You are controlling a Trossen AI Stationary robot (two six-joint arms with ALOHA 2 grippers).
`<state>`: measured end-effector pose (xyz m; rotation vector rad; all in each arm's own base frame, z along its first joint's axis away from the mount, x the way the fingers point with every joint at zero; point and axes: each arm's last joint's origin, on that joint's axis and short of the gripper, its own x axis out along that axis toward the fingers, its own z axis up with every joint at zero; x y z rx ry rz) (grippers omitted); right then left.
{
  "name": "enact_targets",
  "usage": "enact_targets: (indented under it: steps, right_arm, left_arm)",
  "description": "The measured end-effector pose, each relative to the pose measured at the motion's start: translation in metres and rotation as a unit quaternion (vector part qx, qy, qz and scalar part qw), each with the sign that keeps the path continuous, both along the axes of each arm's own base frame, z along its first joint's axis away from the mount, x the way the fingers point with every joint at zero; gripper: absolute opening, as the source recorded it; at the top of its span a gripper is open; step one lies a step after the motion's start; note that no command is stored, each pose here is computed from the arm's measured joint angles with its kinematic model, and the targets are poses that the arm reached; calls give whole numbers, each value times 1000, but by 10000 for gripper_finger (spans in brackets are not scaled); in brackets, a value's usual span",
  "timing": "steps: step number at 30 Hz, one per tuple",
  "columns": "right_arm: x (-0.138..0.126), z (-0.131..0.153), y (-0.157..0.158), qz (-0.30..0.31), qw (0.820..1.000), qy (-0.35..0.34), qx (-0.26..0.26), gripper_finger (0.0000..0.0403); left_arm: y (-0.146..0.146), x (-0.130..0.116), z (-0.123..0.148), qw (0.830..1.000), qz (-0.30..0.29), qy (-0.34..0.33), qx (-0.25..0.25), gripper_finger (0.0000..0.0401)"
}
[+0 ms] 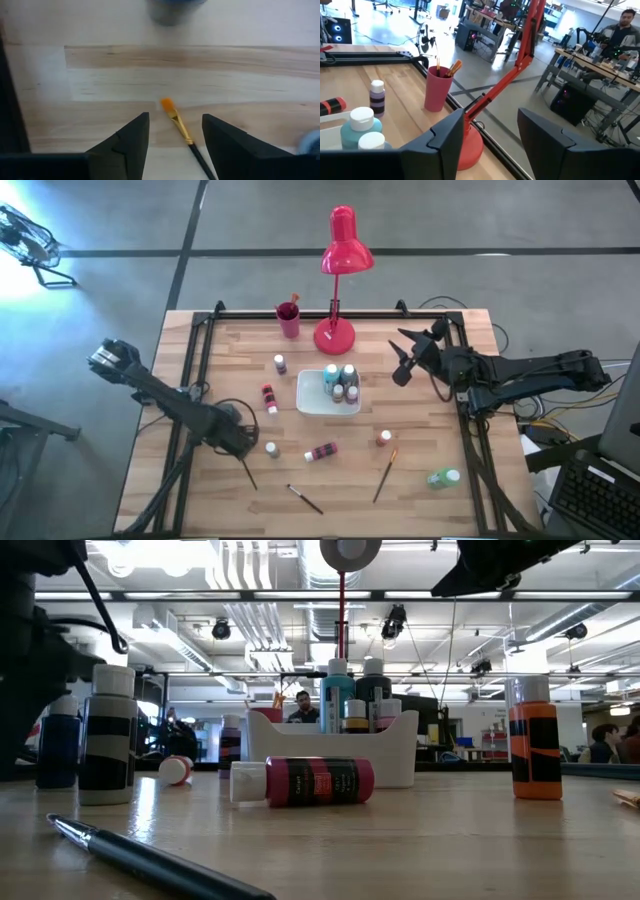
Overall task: Pick & Place Paint Supplies
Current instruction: Put the gold paint brush into the red cup
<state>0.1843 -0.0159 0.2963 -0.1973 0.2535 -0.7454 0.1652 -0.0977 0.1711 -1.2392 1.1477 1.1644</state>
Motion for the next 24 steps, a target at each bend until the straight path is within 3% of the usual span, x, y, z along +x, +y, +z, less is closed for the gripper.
enact_targets:
  steps: [11, 16, 24]
  right_arm:
    - [1, -1, 0, 0, 1000, 2, 0, 201]
    - [1, -1, 0, 0, 1000, 3, -1, 190]
    - [0, -1, 0, 0, 1000, 7, -2, 170]
  left_arm:
    - [-1, 5, -15, 999, 25, 30, 12, 188]
    - [2, 4, -25, 999, 35, 5, 15, 188]
    - [0, 2, -25, 999, 32, 17, -17, 188]
